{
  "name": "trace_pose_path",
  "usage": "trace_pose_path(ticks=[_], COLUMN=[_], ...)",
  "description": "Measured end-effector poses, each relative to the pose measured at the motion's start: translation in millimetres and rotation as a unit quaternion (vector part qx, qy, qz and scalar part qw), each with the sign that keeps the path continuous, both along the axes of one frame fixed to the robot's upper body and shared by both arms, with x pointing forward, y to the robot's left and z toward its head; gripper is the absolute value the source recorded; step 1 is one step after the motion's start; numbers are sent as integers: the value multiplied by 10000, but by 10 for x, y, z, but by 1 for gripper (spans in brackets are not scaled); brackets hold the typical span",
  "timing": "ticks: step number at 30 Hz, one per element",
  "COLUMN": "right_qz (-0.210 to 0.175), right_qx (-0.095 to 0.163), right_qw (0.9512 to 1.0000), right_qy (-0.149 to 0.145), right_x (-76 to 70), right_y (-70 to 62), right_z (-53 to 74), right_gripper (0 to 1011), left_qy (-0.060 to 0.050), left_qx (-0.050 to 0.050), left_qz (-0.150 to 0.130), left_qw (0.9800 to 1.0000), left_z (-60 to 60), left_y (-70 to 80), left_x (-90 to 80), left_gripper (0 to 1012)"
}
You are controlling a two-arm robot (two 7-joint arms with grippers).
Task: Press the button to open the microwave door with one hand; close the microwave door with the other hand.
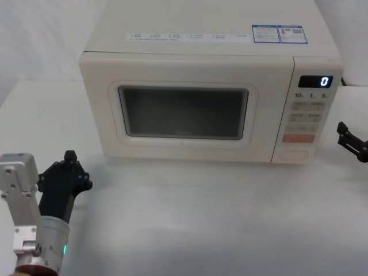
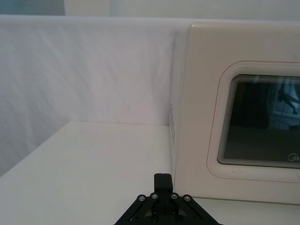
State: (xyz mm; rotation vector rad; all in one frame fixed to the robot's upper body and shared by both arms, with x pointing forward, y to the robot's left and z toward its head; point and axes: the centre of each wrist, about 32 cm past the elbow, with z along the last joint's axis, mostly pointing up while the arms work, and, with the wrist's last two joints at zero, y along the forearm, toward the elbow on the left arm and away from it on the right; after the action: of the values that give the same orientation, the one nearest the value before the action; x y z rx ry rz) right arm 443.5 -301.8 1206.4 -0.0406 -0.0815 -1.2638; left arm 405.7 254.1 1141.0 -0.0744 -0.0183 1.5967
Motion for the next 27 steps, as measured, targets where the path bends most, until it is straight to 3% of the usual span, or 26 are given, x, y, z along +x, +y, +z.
trace_pose_path(ticks=[11, 27], right_qz=[0, 0], right_qx=[0, 0], right_qw=[10000, 10000], right_qy=[0, 0], right_x=[0, 0], right_y=[0, 0], right_z=[0, 0], right_gripper=[1002, 1002], left_qy=[-17, -31], left_qx=[-14, -30], left_qz=[-15, -35], left_qw=[10000, 10000], left_z=[8, 14], left_y=[3, 3], left_x=[-2, -5], left_gripper=[15, 484])
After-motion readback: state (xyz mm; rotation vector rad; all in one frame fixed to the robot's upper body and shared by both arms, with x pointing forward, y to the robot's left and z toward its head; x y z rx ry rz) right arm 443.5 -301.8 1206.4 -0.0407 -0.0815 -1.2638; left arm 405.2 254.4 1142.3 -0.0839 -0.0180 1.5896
